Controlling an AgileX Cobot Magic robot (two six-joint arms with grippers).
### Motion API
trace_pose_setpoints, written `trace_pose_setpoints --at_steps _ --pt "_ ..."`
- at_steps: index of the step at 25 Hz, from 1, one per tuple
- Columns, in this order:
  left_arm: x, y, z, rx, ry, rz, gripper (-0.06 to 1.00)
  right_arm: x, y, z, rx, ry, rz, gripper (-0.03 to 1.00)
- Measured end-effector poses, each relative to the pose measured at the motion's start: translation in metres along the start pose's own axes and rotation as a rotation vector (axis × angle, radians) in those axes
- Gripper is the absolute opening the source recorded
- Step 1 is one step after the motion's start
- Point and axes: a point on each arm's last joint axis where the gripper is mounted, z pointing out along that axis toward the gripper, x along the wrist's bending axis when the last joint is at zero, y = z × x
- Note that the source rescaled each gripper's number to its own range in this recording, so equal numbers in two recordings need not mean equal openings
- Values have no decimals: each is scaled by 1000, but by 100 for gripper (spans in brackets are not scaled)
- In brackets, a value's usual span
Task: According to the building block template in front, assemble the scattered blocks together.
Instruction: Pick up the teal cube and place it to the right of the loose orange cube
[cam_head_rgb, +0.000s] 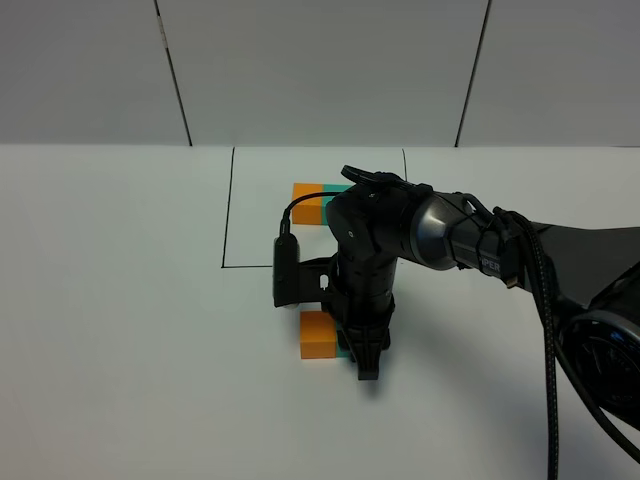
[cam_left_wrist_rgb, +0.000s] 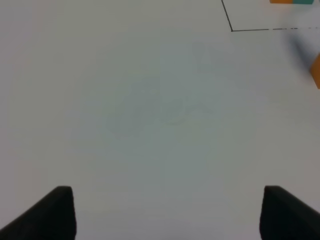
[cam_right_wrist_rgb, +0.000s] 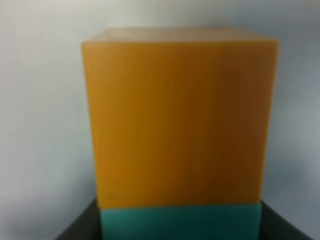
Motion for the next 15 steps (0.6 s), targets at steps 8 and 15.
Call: trace_pose_setpoints --at_steps 8,15 --pt "0 0 0 0 0 0 59 0 0 0 -7 2 5 5" --pt "0 0 0 0 0 0 59 -5 1 -2 -34 -35 18 94"
